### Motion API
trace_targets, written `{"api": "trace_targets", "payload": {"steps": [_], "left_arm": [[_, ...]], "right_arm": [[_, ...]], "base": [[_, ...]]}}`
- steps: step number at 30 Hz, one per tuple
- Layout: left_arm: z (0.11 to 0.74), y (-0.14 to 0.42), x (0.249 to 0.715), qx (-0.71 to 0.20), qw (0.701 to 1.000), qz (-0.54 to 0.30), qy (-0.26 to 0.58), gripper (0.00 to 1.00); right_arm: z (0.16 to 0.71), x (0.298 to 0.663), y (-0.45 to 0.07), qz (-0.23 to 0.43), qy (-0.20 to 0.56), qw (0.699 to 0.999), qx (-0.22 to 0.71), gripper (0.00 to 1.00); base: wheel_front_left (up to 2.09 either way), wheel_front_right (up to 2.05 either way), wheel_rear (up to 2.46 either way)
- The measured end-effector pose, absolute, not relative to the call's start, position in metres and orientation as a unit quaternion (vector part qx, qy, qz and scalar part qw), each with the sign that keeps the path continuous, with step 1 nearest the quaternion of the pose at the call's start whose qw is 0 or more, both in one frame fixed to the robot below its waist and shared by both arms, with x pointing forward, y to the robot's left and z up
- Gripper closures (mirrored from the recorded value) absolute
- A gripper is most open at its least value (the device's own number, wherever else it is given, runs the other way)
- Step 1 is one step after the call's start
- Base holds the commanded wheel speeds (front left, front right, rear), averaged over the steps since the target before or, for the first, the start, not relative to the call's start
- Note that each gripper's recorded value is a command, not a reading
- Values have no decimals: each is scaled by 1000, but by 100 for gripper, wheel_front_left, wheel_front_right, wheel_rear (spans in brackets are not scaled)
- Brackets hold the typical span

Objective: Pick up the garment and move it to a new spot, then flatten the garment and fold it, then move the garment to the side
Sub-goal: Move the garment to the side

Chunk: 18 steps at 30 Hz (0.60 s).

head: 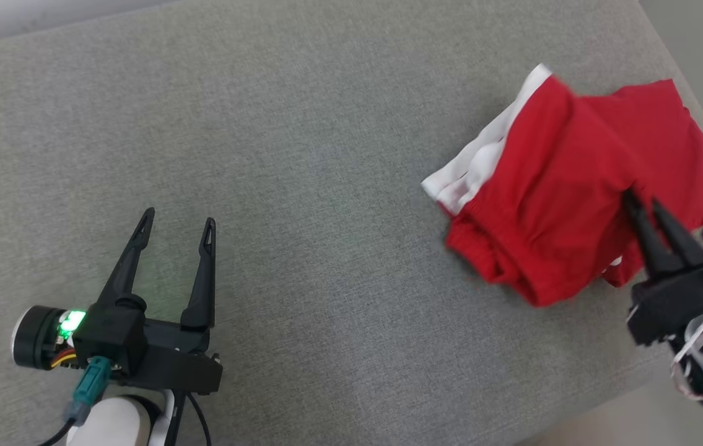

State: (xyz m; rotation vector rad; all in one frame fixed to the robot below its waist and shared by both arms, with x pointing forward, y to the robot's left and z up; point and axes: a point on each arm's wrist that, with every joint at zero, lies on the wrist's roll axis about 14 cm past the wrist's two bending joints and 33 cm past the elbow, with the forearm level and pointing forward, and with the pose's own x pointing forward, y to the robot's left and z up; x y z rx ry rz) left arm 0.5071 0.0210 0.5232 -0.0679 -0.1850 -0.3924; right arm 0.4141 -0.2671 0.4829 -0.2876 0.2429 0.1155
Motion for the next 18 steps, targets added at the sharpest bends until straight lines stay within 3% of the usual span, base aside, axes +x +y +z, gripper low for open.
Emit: {"api": "trace_targets", "payload": {"steps": [17,18], "left_arm": [[509,15,513,-31,975,-207,-76,0],[509,16,513,-31,975,-206,-76,0]], "right_arm": [[447,419,-369,-91,160,979,-87,100],[443,419,-371,-98,164,979,-75,93]], "base": [[0,0,0],[0,0,0]]}}
